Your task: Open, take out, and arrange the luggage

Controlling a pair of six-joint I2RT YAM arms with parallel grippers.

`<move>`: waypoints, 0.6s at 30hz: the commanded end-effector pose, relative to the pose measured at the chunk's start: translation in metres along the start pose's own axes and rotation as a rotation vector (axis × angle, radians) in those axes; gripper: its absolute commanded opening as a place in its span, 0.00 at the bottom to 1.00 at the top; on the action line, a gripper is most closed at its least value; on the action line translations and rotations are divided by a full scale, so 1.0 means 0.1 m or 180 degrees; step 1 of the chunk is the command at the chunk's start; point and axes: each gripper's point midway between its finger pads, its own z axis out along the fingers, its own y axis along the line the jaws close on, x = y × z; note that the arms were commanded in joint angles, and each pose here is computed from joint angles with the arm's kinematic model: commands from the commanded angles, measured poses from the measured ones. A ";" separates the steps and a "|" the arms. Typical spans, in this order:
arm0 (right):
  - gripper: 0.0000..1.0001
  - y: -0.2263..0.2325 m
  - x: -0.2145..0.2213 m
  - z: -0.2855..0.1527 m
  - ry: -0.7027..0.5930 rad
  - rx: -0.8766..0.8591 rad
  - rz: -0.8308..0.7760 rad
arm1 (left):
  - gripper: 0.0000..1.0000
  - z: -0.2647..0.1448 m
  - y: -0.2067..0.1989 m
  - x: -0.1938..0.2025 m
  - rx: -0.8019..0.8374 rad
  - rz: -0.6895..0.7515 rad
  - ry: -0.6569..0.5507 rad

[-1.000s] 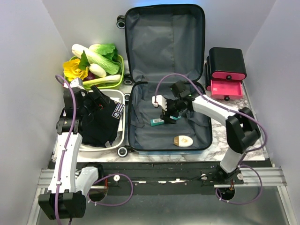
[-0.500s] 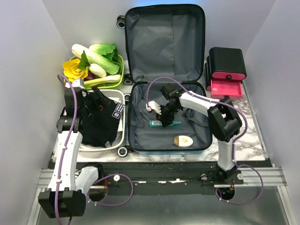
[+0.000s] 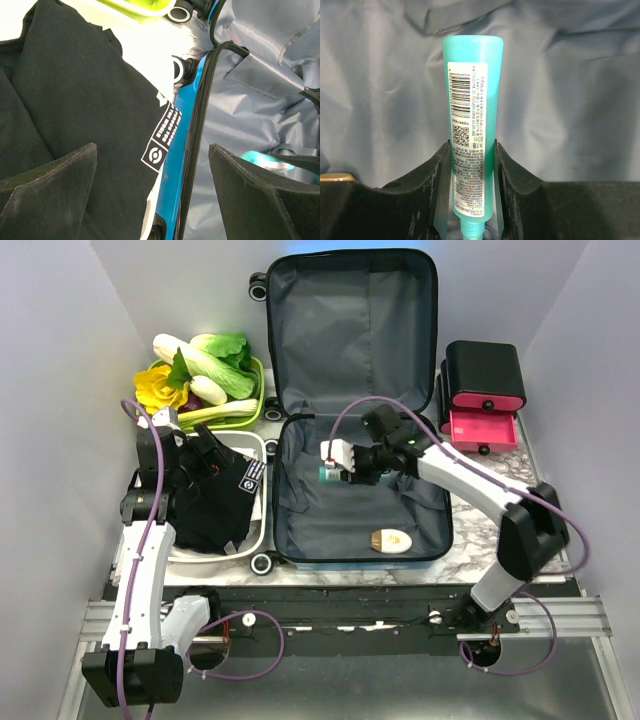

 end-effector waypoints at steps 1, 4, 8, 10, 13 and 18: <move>0.01 -0.40 -0.39 -0.55 -0.0277 0.0795 -0.0483 | 0.99 -0.09 -0.01 -0.11 -0.0037 0.0026 -0.0166; 0.01 -0.56 -0.30 -0.93 -0.0222 0.1157 -0.0528 | 0.99 -0.12 0.01 -0.13 -0.0079 0.0038 -0.0212; 0.01 -0.82 0.12 -1.46 -0.0103 0.1595 -0.0389 | 0.99 -0.14 0.03 -0.15 -0.0119 0.0047 -0.0240; 0.01 -0.98 0.48 -1.76 0.0055 0.1883 -0.0187 | 0.99 -0.13 0.05 -0.14 -0.0143 0.0036 -0.0227; 0.01 -1.10 1.01 -2.05 0.0327 0.2112 0.0012 | 0.99 -0.14 0.07 -0.15 -0.0204 0.0026 -0.0218; 0.02 -1.29 1.59 -2.40 0.0452 0.2318 0.0183 | 0.99 -0.15 0.11 -0.18 -0.0325 0.0025 -0.0213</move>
